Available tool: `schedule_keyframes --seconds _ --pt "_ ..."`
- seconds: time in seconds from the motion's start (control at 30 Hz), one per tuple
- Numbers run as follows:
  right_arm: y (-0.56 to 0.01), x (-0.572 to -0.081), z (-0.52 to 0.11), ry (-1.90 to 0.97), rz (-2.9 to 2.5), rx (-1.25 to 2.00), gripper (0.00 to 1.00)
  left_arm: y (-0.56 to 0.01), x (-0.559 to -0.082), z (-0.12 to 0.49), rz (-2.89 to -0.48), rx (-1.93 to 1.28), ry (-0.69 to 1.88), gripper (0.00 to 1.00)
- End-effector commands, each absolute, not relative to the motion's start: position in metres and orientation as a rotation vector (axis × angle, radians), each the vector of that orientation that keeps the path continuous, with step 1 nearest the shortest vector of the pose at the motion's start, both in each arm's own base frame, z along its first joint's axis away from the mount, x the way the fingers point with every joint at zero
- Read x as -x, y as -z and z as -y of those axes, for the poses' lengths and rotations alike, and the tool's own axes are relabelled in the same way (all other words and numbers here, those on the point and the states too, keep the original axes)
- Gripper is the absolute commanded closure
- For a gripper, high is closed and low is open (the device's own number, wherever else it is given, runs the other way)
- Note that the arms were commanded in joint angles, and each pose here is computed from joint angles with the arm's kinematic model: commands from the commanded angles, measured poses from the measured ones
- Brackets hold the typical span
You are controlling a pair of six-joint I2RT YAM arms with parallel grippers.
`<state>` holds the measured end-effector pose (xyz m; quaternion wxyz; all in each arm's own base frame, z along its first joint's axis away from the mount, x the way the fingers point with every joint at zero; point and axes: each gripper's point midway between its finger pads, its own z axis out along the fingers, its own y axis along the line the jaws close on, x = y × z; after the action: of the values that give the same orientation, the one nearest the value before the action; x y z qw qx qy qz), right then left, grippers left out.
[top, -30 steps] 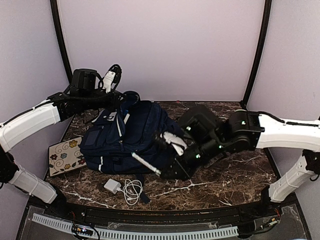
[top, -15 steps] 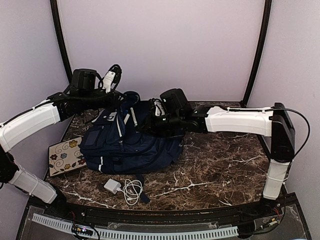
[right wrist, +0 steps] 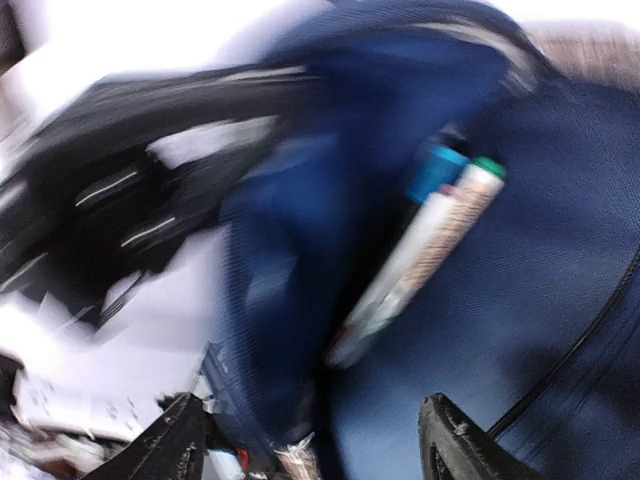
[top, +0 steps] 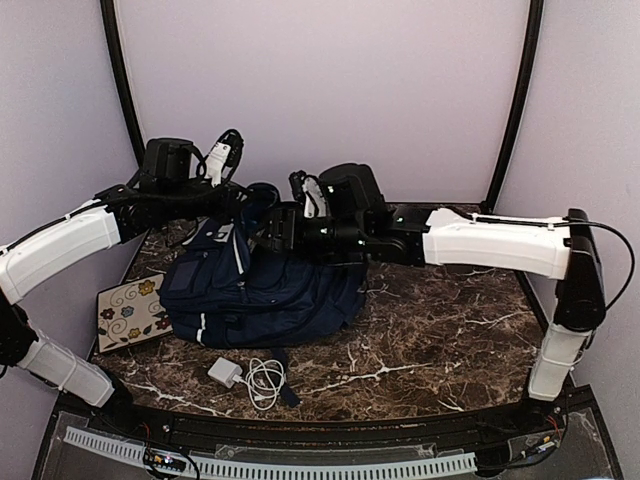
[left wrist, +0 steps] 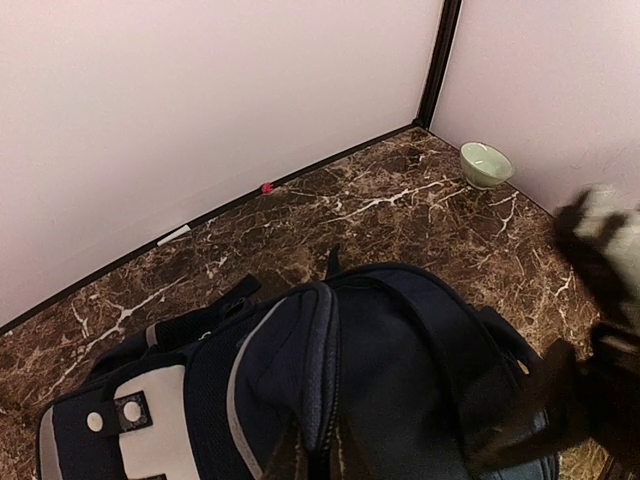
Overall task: Pack the student bag
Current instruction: Place the pen in the upper front pocket of the bag, then pick up the charger from the center of the board.
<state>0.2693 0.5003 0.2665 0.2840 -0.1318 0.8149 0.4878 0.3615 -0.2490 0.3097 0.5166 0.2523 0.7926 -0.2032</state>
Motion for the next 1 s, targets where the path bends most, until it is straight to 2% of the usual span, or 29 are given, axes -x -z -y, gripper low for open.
schedule_keyframes --seconds 0.0,0.07,0.13,0.23,0.37,0.6,0.87,0.97 --pt "-0.321 -0.174 -0.508 -1.020 -1.820 0.860 0.22 -0.389 -0.360 0.239 -1.649 -0.541 0.492 1.00" --pt "-0.295 -0.129 -0.522 -0.949 -1.795 1.090 0.18 -0.387 -0.361 0.239 -1.652 -0.540 0.489 1.00" --pt "-0.253 -0.104 -0.534 -0.863 -1.867 1.239 0.16 -0.387 -0.361 0.240 -1.655 -0.541 0.493 1.00" --pt "-0.190 -0.089 -0.551 -0.649 -1.993 1.376 0.10 -0.386 -0.361 0.240 -1.656 -0.542 0.497 1.00" --pt "-0.124 -0.089 -0.568 -0.327 -2.062 1.472 0.07 -0.388 -0.361 0.239 -1.652 -0.540 0.491 1.00" --pt "-0.088 -0.112 -0.578 -0.141 -2.122 1.381 0.00 -0.388 -0.360 0.239 -1.650 -0.542 0.490 1.00" --pt "-0.047 -0.119 -0.572 -0.131 -2.261 1.324 0.01 -0.383 -0.362 0.241 -1.661 -0.547 0.493 1.00" --pt "-0.037 -0.109 -0.582 -0.214 -2.291 1.351 0.05 -0.383 -0.363 0.241 -1.662 -0.547 0.489 1.00"
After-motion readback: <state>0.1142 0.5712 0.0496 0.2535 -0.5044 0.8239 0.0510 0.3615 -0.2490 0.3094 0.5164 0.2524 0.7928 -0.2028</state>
